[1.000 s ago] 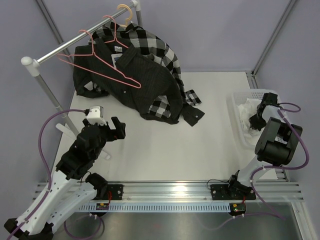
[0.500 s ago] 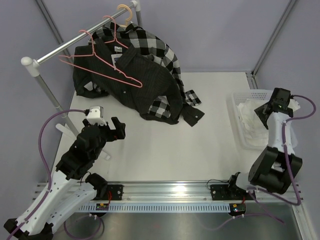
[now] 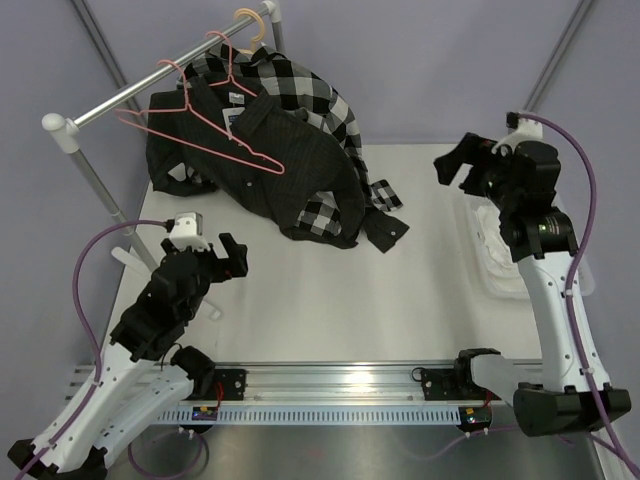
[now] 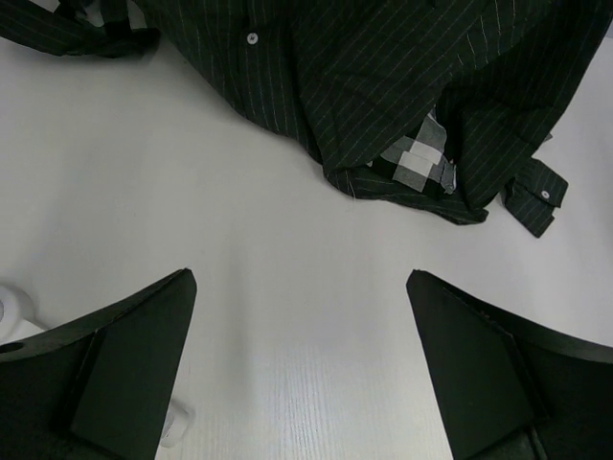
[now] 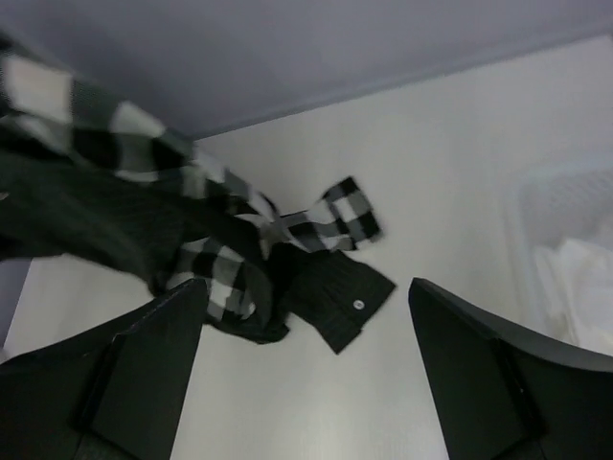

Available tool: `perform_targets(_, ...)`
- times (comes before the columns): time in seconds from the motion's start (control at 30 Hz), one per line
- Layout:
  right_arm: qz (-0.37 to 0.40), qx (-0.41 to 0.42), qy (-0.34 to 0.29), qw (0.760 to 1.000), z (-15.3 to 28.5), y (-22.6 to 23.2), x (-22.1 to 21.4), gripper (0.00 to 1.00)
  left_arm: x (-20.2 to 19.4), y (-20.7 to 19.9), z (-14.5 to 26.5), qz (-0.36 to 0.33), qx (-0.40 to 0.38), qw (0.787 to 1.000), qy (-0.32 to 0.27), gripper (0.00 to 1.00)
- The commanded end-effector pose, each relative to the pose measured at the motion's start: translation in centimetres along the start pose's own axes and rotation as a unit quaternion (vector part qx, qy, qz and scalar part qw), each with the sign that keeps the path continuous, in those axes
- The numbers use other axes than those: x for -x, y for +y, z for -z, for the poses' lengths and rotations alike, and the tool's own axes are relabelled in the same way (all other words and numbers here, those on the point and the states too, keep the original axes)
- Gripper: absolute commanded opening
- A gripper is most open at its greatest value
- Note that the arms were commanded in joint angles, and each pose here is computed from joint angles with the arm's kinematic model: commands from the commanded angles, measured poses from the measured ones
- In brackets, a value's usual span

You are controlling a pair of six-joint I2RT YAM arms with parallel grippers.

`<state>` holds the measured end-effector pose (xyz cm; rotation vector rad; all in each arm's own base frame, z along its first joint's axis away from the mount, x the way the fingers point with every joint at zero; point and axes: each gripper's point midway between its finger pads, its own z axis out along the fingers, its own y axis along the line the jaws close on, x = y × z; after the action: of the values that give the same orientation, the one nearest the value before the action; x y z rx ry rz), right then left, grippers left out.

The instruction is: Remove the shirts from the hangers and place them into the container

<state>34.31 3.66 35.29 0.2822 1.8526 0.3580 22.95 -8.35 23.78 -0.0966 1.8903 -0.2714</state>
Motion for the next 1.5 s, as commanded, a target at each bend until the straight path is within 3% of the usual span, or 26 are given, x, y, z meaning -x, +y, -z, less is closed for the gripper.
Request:
perform_targets(0.0,0.113,0.169,-0.028,0.979,0.3,8.5,3.2,0.96,2.0,0.9,0.6,0.011,0.020,0.999,-0.042,0.99)
perform_targets(0.1,0.173,0.248,-0.018,0.953,-0.9,14.2,3.4,0.96,2.3,1.6,0.8,0.012,0.035,0.998,-0.052,0.99)
perform_targets(0.13,0.188,0.266,0.013,0.945,-2.7,16.0,1.5,0.95,2.4,1.7,0.9,0.011,0.038,0.998,-0.055,0.99)
perform_targets(0.17,0.219,0.287,-0.011,0.933,-2.4,17.9,3.2,0.96,2.4,1.8,0.9,0.010,0.040,0.998,-0.056,0.99)
perform_targets(0.23,0.237,0.305,0.017,0.922,-5.2,19.8,1.5,0.95,2.4,2.0,0.8,0.009,0.048,0.997,-0.057,0.99)
perform_targets(0.27,0.244,0.337,0.000,0.909,-4.8,22.0,2.9,0.95,2.4,2.2,0.8,0.009,0.052,0.997,-0.057,0.99)
perform_targets(0.33,0.252,0.364,0.028,0.896,-7.8,23.4,1.1,0.95,2.4,2.6,0.7,0.008,0.062,0.996,-0.057,0.99)
perform_targets(0.4,0.267,0.399,0.006,0.877,-7.7,25.7,2.7,0.93,2.2,2.7,0.5,0.006,0.067,0.996,-0.055,0.99)
perform_targets(0.43,0.272,0.399,0.041,0.874,-10.1,25.8,0.2,0.92,2.2,2.8,0.4,0.005,0.069,0.996,-0.053,0.99)
perform_targets(0.47,0.284,0.410,0.016,0.866,-9.6,27.1,1.8,0.91,2.1,2.8,0.4,0.004,0.070,0.996,-0.051,0.99)
perform_targets(0.6,0.317,0.434,0.016,0.843,-11.9,29.5,-1.1,0.88,1.9,2.9,0.2,0.002,0.074,0.996,-0.047,0.99)
perform_targets(0.77,0.326,0.451,0.021,0.830,-13.2,30.6,-3.8,0.84,1.7,2.9,-0.1,0.000,0.076,0.996,-0.042,0.99)
perform_targets(0.83,0.335,0.454,-0.009,0.826,-12.5,31.9,-3.4,0.84,1.6,2.8,-0.1,-0.001,0.076,0.996,-0.041,0.99)
perform_targets(1.23,0.333,0.433,0.025,0.837,-16.8,31.7,-7.5,0.80,1.3,2.5,-0.3,0.000,0.066,0.997,-0.033,0.99)
perform_targets(1.47,0.339,0.435,0.028,0.834,-17.0,31.9,-8.1,0.61,1.4,2.3,-0.1,0.002,0.060,0.998,-0.035,0.99)
